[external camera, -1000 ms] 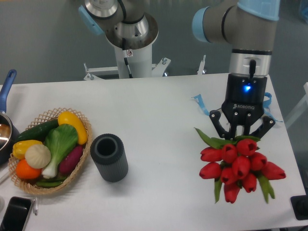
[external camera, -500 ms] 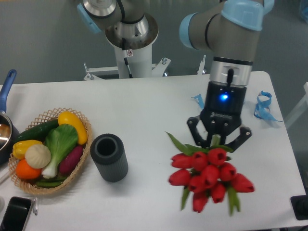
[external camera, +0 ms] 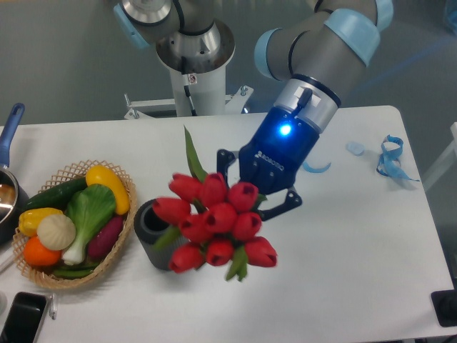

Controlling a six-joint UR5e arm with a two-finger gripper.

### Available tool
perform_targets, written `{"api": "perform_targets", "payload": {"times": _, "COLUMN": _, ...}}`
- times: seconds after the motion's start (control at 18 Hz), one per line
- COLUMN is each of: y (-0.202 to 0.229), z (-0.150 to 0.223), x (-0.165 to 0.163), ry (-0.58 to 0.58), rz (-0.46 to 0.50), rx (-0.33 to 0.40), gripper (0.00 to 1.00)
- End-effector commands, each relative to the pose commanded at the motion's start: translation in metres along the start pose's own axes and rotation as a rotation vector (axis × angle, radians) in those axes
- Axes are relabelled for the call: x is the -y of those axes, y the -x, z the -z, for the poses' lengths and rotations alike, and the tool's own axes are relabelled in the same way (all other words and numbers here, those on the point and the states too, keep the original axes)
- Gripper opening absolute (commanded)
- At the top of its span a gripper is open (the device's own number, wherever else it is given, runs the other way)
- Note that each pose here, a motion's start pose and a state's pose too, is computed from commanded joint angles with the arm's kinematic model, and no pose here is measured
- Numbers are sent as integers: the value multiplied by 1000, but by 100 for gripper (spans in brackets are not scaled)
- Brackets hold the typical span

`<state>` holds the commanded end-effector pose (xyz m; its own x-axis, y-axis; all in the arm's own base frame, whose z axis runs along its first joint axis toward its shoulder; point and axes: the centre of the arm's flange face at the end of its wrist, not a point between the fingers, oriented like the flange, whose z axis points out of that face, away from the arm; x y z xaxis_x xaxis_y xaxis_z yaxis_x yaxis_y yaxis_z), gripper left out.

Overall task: Insert the flowers into the vase
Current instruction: 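Carry the tulip bunch over the dark grey vase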

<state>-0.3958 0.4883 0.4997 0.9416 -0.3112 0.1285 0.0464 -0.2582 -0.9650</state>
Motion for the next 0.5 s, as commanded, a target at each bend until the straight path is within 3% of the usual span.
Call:
{"api": "perform_targets", "payload": {"times": 0.28, "y": -38, "z": 4, "x": -35, "ry": -83, "rz": -23, "rx": -86, "gripper": 25}}
{"api": "perform_targets", "payload": {"times": 0.5, "y": -52, "z": 6, "x": -38, "ry": -133, "rz": -13, "rx": -128, "gripper": 25}}
